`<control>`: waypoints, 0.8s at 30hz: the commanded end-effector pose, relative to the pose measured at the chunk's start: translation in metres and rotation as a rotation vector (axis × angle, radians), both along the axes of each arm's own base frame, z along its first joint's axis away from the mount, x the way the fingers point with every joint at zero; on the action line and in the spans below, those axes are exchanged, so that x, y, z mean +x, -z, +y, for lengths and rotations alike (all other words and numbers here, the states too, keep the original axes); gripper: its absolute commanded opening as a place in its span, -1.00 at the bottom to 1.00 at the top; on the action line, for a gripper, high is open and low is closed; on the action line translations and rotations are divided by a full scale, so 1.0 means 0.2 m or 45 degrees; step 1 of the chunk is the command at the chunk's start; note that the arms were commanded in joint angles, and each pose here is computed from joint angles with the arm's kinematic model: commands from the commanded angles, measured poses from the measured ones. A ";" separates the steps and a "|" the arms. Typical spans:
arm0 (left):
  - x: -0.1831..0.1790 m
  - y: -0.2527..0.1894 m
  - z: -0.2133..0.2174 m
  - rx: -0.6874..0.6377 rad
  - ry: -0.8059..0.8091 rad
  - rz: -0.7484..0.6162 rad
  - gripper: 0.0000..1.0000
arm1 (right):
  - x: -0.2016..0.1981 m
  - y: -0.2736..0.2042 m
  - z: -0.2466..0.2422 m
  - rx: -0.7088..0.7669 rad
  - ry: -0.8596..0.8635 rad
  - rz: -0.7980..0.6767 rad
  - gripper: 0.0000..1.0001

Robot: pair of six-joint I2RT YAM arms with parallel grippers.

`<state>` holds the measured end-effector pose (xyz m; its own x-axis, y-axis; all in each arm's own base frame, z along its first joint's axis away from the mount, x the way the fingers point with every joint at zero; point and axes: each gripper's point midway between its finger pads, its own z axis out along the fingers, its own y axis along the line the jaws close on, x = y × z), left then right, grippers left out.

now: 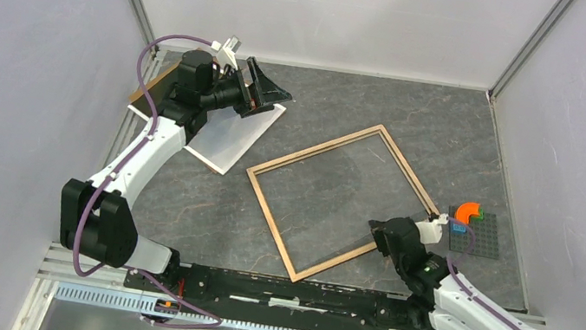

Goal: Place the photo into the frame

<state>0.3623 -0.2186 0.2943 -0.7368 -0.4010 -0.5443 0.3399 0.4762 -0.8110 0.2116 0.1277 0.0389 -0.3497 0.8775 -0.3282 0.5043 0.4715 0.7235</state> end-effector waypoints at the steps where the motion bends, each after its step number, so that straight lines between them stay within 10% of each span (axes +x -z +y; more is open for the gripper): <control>1: 0.00 -0.04 -0.03 -0.034 0.029 -0.028 1.00 | -0.04 0.05 0.04 -0.024 -0.096 0.061 -1.00; 24: 0.00 -0.04 -0.03 -0.035 0.034 -0.027 1.00 | -0.08 0.06 0.02 -0.040 -0.123 0.065 -1.00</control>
<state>0.3624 -0.2195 0.2930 -0.7397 -0.3988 -0.5420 0.3384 0.4758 -0.8119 0.2088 0.1337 0.0408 -0.3933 0.8594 -0.3268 0.4787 0.4949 0.7252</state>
